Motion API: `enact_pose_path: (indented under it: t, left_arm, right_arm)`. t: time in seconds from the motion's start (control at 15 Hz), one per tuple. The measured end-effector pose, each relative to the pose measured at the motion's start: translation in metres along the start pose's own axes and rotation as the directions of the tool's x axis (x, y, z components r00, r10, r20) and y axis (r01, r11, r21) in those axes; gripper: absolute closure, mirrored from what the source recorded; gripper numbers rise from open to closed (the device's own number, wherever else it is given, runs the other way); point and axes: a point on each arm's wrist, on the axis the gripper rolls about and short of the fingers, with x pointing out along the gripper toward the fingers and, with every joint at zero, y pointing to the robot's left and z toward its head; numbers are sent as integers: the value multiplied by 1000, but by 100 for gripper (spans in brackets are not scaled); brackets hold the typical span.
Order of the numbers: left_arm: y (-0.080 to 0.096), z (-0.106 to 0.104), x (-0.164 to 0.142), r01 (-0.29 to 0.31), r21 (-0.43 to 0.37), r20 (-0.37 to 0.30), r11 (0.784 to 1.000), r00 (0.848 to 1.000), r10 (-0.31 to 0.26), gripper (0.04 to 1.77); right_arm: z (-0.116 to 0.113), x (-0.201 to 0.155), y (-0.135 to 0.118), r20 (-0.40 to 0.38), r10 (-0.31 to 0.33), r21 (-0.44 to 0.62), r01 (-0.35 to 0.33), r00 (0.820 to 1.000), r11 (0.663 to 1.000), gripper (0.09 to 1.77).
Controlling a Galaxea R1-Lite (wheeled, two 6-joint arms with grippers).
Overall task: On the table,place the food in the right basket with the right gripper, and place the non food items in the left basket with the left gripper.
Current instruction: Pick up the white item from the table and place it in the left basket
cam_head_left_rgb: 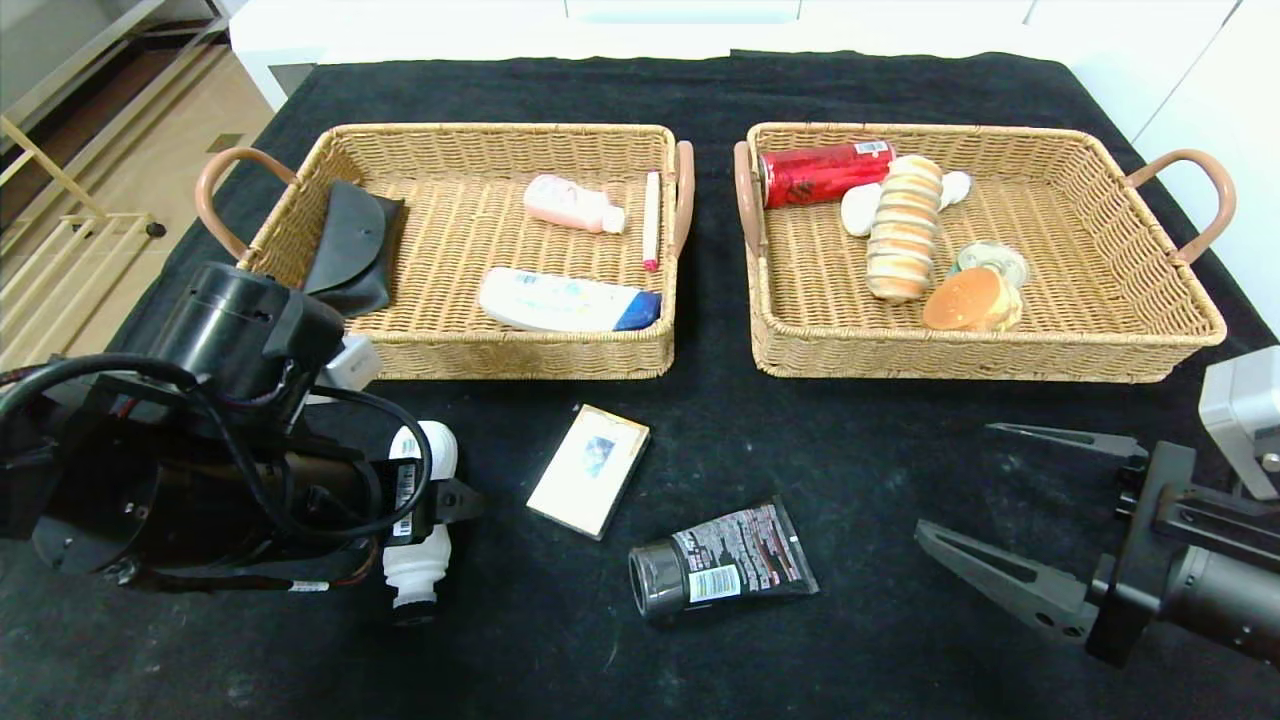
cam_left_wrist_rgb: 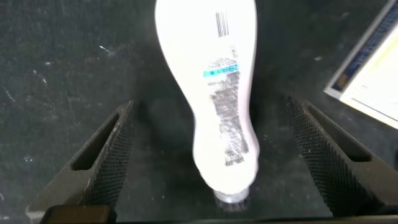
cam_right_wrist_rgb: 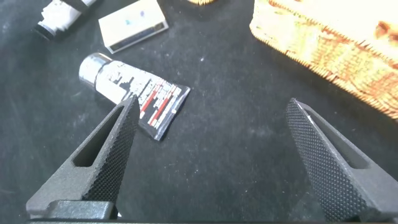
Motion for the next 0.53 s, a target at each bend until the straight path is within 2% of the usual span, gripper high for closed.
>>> enact_pose_path:
  t: [0.13, 0.2, 0.4, 0.53]
  left_arm:
    - [1, -1, 1, -2, 0, -2, 1000, 1000, 2, 9]
    - [1, -2, 2, -2, 1, -4, 1000, 1000, 3, 20]
    - [1, -2, 2, -3, 2, -6, 1000, 1000, 3, 69]
    - [1, -3, 2, -4, 3, -9, 1000, 1000, 4, 92]
  right_arm:
    - [0, -1, 0, 2, 0, 0, 0, 1000, 1000, 15]
    - [0, -1, 0, 2, -1, 0, 1, 1000, 1000, 15]
    - [1, -2, 0, 6, -1, -1, 1, 1000, 1000, 15]
    - [1, -2, 0, 5, -1, -2, 1, 1000, 1000, 15]
